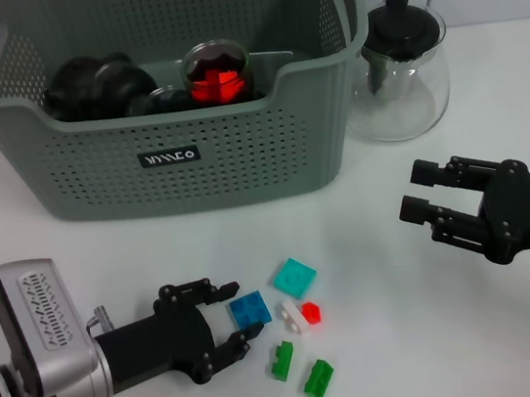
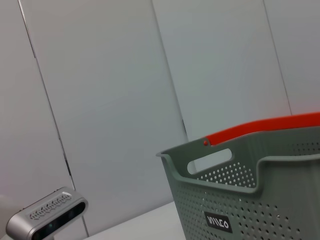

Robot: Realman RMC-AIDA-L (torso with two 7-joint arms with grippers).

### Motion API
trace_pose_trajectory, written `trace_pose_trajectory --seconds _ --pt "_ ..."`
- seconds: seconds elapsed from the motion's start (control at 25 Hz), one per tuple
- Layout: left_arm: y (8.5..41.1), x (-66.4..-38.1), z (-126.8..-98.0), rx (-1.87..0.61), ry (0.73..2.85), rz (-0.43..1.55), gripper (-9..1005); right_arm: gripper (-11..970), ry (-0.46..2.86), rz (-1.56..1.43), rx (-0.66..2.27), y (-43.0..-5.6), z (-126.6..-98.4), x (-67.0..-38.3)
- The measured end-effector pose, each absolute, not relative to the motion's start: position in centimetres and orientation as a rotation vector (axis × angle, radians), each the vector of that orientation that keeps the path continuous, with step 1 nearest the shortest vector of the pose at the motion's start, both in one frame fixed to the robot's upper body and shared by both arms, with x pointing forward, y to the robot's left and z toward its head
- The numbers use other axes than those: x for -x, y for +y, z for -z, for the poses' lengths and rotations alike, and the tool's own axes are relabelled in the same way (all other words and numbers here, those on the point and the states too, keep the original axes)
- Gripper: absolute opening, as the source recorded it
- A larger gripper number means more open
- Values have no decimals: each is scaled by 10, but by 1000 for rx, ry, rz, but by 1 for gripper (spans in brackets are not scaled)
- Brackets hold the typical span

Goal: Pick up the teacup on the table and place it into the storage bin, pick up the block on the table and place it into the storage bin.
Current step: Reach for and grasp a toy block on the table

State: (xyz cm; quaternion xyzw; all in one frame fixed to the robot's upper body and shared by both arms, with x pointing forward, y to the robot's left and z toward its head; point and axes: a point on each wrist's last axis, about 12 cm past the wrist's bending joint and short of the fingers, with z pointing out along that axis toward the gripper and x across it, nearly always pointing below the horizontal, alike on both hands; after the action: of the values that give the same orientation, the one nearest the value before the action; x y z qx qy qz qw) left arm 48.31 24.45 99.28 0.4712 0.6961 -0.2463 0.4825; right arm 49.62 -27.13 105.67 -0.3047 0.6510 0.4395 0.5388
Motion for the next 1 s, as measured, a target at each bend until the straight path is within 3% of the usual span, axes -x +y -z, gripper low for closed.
trace_pose_trajectory --seconds 1.0 --pt "241 -483 -989 -1140 1722 607 435 557 1548 -1045 725 -271 -1057 -496"
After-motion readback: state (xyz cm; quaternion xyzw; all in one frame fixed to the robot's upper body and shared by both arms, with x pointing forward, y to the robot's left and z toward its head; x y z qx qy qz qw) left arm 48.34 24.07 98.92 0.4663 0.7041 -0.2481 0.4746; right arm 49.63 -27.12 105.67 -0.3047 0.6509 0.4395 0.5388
